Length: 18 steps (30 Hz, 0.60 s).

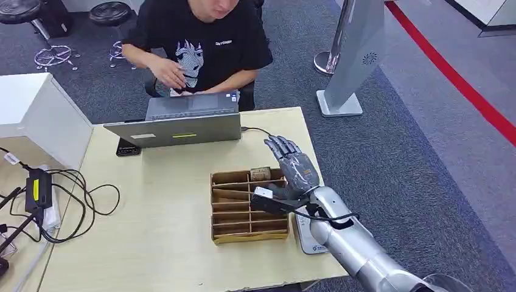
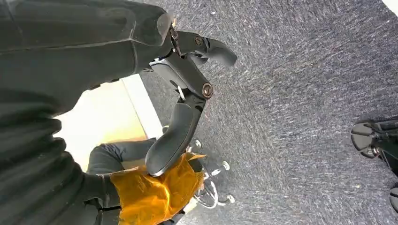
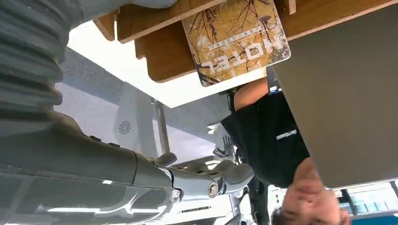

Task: Pass the card to the sensor for recognition and then transmit it.

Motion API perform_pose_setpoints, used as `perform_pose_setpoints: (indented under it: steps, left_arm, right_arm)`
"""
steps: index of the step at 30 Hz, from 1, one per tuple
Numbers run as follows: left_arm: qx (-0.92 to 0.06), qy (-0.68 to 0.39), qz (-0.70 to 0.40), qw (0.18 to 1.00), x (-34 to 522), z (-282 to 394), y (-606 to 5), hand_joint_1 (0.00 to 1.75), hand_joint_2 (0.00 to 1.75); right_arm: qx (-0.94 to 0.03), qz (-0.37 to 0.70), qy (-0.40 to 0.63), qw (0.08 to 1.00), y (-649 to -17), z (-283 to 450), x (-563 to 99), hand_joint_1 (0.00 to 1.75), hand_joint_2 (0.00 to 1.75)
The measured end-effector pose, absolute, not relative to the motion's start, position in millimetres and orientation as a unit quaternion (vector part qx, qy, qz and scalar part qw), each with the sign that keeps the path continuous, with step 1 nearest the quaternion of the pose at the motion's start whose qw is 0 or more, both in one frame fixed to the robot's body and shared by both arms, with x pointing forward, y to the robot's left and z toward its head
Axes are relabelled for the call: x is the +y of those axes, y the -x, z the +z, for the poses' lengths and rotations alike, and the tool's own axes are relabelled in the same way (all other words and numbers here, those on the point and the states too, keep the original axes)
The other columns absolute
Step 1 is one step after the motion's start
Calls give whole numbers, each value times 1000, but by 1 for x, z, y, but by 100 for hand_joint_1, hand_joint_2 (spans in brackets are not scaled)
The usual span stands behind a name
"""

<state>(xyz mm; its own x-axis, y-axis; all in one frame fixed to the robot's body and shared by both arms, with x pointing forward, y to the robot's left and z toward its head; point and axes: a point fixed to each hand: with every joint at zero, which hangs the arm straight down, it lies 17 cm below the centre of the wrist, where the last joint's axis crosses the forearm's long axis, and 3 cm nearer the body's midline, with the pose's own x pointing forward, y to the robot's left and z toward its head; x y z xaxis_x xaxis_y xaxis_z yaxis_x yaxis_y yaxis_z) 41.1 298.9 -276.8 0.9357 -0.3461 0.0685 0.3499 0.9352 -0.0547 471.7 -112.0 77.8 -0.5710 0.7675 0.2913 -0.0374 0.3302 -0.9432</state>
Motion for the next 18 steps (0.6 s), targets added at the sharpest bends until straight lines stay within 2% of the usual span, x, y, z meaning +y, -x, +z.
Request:
perform_pose_setpoints:
  steps: [1, 2, 3, 18]
  left_arm:
    - [-29, 33, -177, 983, 299, -277, -41, 0, 175]
    - [-29, 33, -177, 983, 299, -277, -41, 0, 175]
    - [-29, 33, -177, 983, 299, -277, -41, 0, 175]
    - [-29, 33, -177, 983, 299, -277, -41, 0, 175]
  right_arm:
    - [-718, 520, 254, 387, -472, 78, -112, 16, 175]
    - [-718, 520, 254, 386, -472, 78, -112, 143, 175]
    - [-718, 520, 254, 386, -471, 78, -112, 168, 175]
    - [-720, 521, 253, 384, -472, 80, -111, 169, 175]
